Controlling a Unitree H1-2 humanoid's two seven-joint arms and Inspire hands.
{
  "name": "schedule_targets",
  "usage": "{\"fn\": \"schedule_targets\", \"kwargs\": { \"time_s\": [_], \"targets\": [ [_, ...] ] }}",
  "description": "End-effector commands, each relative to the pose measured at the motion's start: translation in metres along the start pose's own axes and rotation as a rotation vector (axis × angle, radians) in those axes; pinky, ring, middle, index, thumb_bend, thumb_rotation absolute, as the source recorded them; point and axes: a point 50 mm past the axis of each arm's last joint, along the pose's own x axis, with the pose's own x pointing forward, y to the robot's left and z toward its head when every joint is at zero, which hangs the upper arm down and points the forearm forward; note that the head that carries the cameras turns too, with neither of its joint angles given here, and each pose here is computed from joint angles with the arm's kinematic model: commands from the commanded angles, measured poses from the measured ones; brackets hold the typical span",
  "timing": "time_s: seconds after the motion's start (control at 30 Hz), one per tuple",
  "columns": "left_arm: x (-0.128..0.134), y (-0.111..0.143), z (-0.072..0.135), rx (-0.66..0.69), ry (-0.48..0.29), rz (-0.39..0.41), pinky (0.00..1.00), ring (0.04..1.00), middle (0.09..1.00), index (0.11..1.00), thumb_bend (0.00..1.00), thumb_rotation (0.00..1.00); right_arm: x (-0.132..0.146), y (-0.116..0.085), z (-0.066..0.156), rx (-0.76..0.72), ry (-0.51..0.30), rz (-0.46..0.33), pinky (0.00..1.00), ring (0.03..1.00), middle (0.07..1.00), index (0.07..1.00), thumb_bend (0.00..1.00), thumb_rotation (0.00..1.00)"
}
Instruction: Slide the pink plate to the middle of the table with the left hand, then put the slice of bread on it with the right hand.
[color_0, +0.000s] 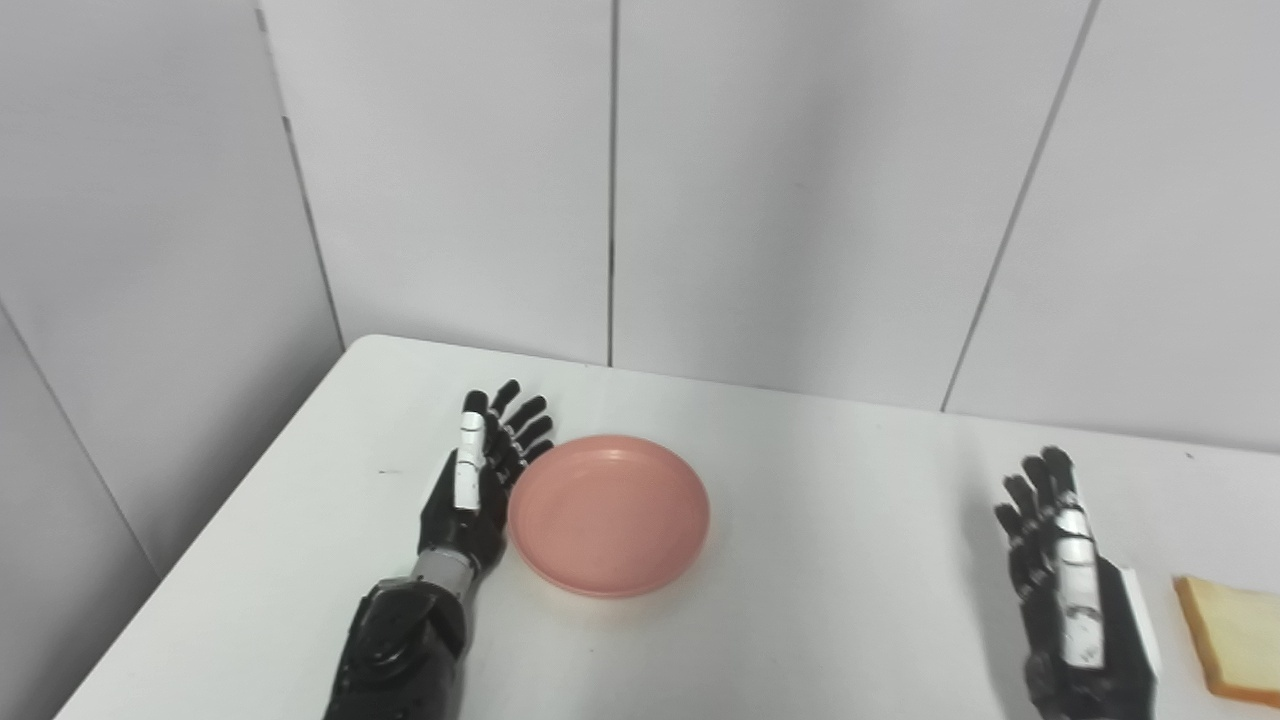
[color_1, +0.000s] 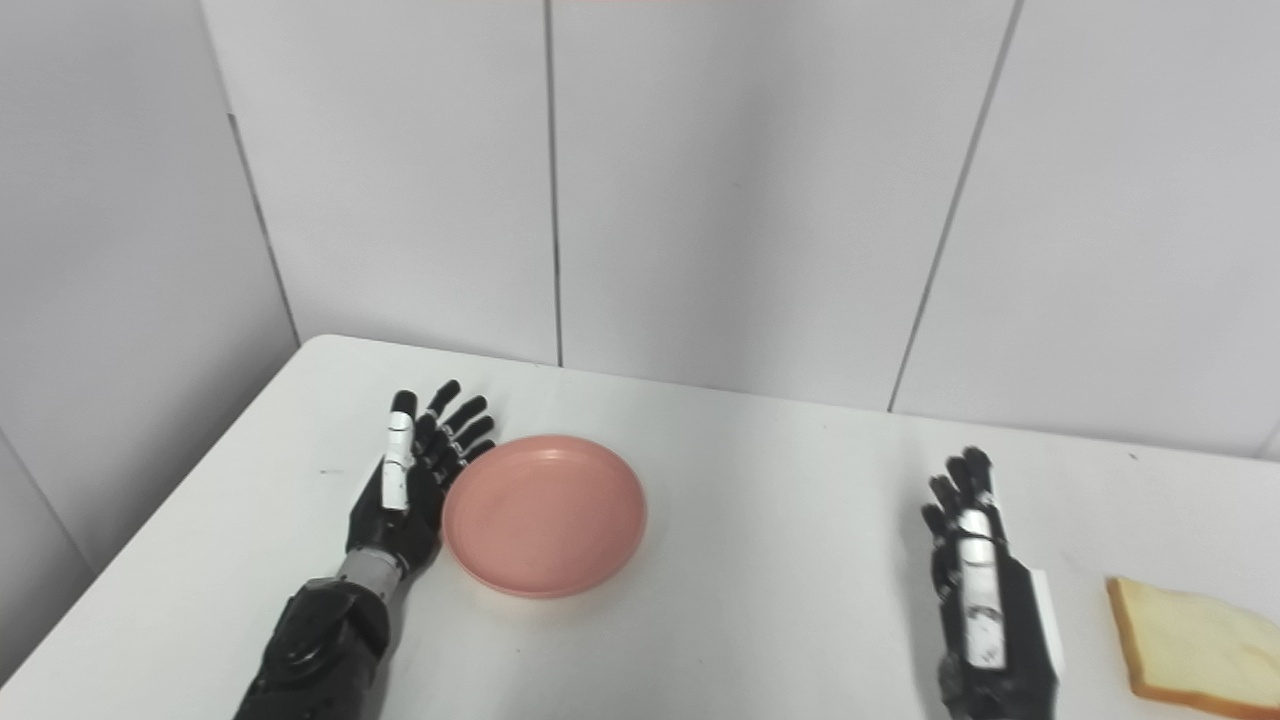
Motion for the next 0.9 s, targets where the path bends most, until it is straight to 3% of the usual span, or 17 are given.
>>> {"fn": "schedule_targets", "kwargs": {
  "time_s": [0.0, 0.47, 0.87],
  "targets": [
    [0.004, -0.012, 0.008, -0.008, -0.023, -0.041, 0.88, 0.895, 0.888, 0.937, 0.77, 1.0, 0.008, 0.013, 0.015, -0.008, -0.051, 0.015, 1.0, 0.963, 0.983, 0.997, 0.68, 0.89],
    [-0.002, -0.049, -0.01, -0.018, -0.006, -0.12, 0.89, 0.902, 0.91, 0.938, 0.79, 0.99, 0.012, 0.033, 0.013, -0.019, -0.027, -0.005, 1.0, 0.954, 0.97, 0.983, 0.69, 0.87],
    [-0.012, -0.086, -0.026, -0.03, -0.007, -0.174, 0.91, 0.907, 0.918, 0.941, 0.79, 1.0, 0.012, 0.027, 0.01, -0.019, -0.016, -0.009, 1.0, 0.956, 0.97, 0.986, 0.7, 0.86]
  ]
}}
